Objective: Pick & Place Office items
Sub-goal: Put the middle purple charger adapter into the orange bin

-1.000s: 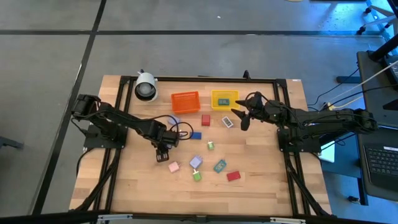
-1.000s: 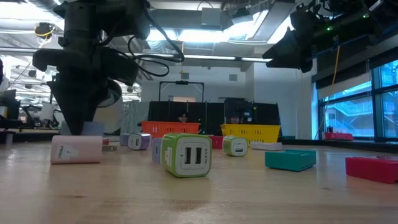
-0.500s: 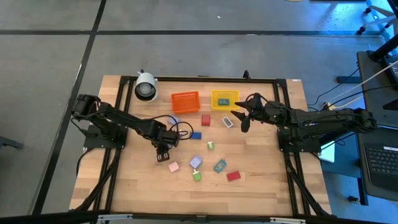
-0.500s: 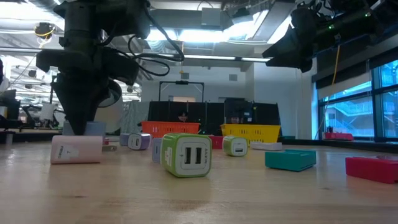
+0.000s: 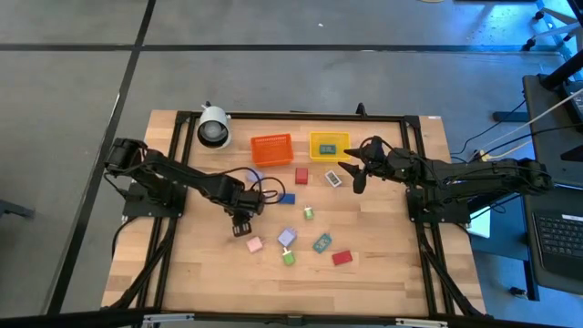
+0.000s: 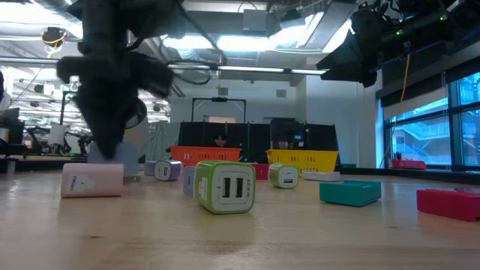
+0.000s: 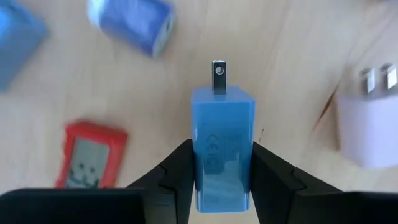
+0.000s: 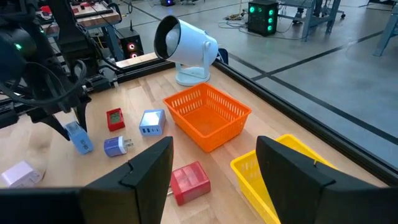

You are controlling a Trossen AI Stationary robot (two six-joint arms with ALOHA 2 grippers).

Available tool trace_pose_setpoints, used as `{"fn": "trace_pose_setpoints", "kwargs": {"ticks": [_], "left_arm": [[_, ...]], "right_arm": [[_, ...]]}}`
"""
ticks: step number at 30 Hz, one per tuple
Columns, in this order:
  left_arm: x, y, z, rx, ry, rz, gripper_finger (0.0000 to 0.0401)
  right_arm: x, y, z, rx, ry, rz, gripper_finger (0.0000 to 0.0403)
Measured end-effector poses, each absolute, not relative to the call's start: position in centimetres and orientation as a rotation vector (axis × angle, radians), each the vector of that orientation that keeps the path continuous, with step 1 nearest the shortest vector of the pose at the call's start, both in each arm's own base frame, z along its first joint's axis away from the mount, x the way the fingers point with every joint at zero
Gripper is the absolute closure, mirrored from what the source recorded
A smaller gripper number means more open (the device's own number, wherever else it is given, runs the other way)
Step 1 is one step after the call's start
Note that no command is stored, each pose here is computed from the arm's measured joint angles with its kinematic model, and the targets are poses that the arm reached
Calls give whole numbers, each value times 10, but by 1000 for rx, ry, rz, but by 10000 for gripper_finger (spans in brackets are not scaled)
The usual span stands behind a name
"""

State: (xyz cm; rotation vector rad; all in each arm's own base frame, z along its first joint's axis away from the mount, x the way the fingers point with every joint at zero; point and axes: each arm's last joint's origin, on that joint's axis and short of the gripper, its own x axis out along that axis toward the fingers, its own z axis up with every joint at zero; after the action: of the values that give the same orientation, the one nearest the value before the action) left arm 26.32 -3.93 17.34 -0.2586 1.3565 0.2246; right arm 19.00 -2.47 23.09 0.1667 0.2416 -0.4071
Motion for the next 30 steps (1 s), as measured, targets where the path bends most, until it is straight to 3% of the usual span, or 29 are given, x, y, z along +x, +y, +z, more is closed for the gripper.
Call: {"fn": "trace_pose_setpoints", "kwargs": {"ticks": [11, 17, 30], "left_arm": [[294, -29, 222, 4, 1138, 335, 283], [298, -6, 233, 79, 1081, 502, 283], [298, 45, 239, 142, 1092, 617, 283]], "right_arm": [[190, -25, 231, 167, 241, -407, 170], [190, -25, 231, 167, 240, -407, 170], [190, -25, 232, 168, 230, -406, 169]]}}
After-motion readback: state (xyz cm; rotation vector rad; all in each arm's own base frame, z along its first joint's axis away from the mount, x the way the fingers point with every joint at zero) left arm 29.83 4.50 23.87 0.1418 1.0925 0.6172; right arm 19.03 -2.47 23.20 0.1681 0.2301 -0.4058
